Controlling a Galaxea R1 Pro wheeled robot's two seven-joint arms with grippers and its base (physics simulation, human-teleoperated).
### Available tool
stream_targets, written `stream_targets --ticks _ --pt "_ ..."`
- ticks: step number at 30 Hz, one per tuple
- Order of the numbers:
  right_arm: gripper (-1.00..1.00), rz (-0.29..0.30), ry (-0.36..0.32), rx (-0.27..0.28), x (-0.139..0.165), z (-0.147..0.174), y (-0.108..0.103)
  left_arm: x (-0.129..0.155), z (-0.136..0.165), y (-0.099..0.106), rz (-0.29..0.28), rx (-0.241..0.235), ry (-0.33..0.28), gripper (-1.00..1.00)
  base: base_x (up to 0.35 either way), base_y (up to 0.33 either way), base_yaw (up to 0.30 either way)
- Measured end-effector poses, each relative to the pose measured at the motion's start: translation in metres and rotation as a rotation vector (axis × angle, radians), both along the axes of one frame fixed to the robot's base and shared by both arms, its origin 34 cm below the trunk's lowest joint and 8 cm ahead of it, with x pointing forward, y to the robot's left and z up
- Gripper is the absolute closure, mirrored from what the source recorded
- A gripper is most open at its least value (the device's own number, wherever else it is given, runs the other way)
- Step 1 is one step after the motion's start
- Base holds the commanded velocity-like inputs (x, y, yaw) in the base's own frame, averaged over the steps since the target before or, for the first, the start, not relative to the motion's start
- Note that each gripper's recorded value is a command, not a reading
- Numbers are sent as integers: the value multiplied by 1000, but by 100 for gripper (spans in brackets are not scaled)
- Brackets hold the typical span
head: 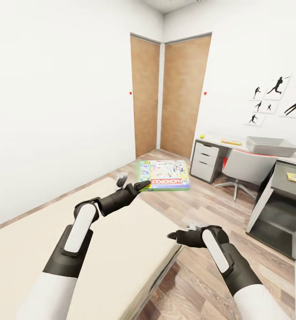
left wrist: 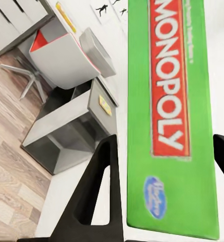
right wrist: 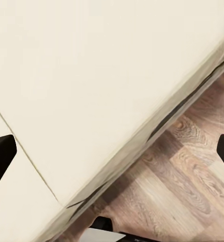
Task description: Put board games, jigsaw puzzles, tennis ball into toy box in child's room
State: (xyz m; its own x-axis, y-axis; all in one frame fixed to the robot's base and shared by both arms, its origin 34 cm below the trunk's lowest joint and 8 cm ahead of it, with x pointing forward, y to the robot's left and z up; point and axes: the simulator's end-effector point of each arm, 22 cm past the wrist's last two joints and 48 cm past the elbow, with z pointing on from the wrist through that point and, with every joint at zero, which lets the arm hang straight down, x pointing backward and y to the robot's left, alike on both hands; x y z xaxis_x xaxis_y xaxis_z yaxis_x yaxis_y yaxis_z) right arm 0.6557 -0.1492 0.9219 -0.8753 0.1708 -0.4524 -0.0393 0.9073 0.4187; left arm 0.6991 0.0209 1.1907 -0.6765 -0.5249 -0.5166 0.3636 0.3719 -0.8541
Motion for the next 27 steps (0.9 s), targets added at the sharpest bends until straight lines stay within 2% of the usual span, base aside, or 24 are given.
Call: stream_targets --ticks 27 --pt "-100 10 -28 -2 2 13 3 -1 4 4 12 14 -9 100 0 0 -290"
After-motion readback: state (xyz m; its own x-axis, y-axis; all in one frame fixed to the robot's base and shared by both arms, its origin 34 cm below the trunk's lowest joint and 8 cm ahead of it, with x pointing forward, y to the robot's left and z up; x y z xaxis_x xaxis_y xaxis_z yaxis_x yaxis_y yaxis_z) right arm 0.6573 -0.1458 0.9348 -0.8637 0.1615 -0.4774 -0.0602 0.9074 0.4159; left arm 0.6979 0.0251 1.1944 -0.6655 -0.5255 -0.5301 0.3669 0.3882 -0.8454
